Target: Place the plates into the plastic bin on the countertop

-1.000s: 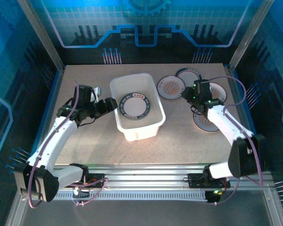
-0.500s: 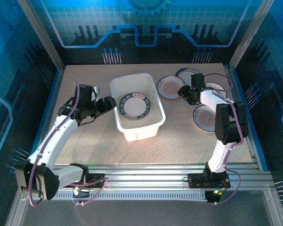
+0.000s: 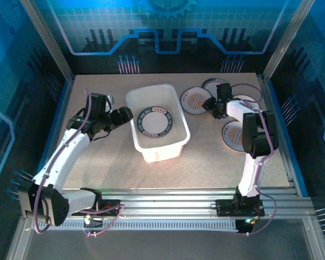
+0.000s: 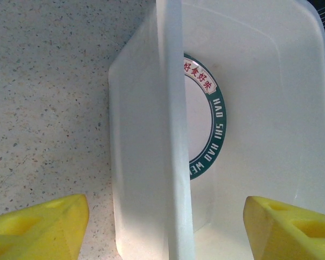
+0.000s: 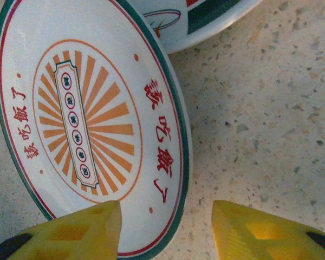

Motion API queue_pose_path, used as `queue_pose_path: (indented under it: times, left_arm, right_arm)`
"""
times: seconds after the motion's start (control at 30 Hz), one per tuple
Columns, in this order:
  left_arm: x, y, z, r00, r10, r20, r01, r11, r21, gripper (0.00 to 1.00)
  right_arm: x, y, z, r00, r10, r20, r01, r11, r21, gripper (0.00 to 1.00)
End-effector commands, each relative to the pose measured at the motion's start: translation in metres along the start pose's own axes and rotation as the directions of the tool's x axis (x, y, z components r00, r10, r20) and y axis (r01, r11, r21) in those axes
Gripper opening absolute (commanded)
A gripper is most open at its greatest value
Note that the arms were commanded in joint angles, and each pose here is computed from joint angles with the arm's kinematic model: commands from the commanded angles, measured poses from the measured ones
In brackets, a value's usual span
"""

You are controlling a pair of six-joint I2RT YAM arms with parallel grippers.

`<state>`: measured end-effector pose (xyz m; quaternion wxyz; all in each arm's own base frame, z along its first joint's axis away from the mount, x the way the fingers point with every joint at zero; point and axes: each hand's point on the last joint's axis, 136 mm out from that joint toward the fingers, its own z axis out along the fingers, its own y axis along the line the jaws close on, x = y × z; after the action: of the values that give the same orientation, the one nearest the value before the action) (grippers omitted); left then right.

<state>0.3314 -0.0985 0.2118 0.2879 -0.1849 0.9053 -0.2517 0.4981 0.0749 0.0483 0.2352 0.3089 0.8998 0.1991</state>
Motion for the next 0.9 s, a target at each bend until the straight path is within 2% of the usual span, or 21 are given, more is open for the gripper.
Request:
queue_pose_path:
  times: [0.0,0.4,0.67,0.87]
  left_arm:
    - [-0.008,-0.007,-0.005,1.0,-0.006,0.018,0.006,1.0,0.001,0.76]
    - [-0.01,-0.01,-0.009,1.0,-0.012,0.017,0.012,1.0,0.0,0.76]
    - [-0.006,-0.011,-0.012,1.0,-0.013,0.012,0.013,1.0,0.001,0.76]
    - [-0.005,-0.012,-0.013,1.0,-0.011,0.016,0.011,1.0,0.001,0.76]
  right_arm:
    - [-0.002,0.001,0.011,1.0,0.028,-0.008,-0.028,1.0,-0.008,0.44]
    - [-0.003,0.002,0.028,0.999,0.051,0.015,-0.05,0.999,-0.012,0.34]
    - [-0.006,0.006,0.032,0.997,0.054,0.05,-0.052,0.998,-0.029,0.33]
    - [-0.003,0.003,0.038,0.997,0.064,0.048,-0.062,0.998,-0.031,0.24]
